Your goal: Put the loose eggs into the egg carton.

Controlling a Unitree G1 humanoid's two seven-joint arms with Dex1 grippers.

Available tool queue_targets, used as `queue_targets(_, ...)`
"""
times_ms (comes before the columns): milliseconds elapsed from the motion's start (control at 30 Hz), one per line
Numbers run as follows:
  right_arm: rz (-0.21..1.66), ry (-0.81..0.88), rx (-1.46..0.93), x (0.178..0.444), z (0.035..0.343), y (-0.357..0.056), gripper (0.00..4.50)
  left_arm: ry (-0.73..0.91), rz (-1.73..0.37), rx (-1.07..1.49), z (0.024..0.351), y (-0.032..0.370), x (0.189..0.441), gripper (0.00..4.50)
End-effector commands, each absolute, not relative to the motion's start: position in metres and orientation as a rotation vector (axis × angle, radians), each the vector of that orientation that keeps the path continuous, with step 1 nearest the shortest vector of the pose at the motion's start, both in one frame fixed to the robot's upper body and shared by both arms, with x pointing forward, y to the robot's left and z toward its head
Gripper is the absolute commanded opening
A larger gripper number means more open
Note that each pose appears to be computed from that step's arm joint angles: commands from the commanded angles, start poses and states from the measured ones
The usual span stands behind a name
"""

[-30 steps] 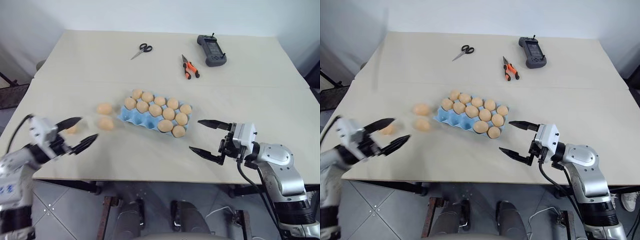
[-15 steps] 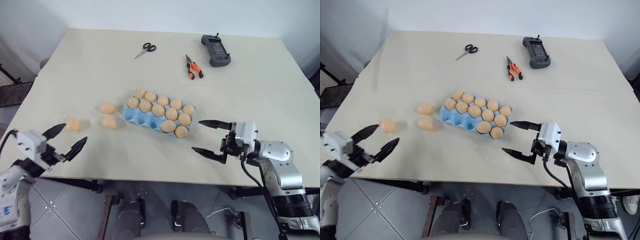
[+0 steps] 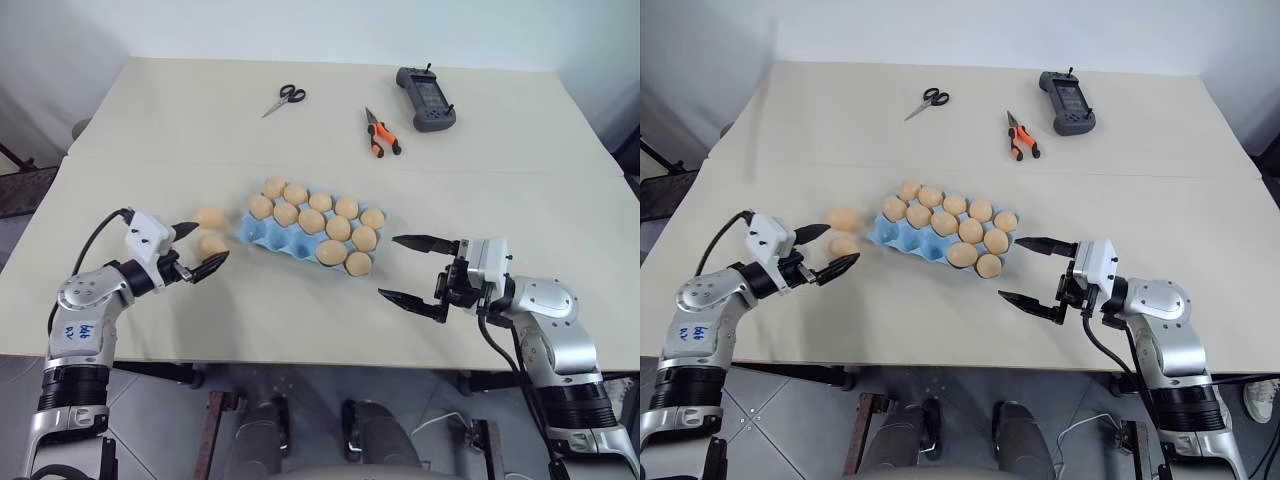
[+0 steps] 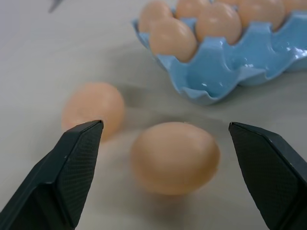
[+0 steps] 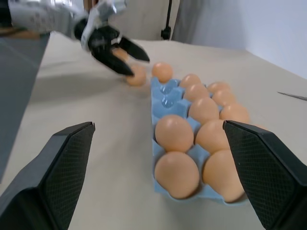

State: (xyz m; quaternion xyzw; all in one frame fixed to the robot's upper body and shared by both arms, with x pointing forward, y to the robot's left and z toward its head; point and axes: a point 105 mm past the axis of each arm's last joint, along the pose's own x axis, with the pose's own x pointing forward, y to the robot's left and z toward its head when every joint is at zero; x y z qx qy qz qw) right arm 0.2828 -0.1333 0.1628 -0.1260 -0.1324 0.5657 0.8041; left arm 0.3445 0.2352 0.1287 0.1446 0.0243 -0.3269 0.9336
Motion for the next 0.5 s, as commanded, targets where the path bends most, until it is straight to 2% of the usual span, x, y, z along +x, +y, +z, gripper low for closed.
queue_targets(33,1.262,-0.339,-0.289,0.274,0.173,-0.126,4.50,0.072,-0.668,0.307,0.125,0.233,0.352,4.47)
queue_targets(67,1.273,-0.354,-0.288,0.272,0.173,-0.125,4.50,0.069,-0.673,0.308,0.124,0.231,0.354,4.47)
queue_targets(167,1.274,-0.355,-0.288,0.270,0.172,-0.126,4.50,0.058,-0.668,0.291,0.124,0.231,0.355,3.83)
queue_targets(300,1.261,-0.346,-0.288,0.268,0.171,-0.130,4.50,0.072,-0.663,0.301,0.122,0.234,0.355,2.58)
queue_targets(333,1.258,-0.344,-0.290,0.268,0.171,-0.131,4.50,0.067,-0.660,0.306,0.124,0.235,0.355,2.46)
queue_targets(500,1.235,-0.336,-0.286,0.265,0.172,-0.137,4.50,-0.063,-0.770,0.265,0.163,0.222,0.343,2.45)
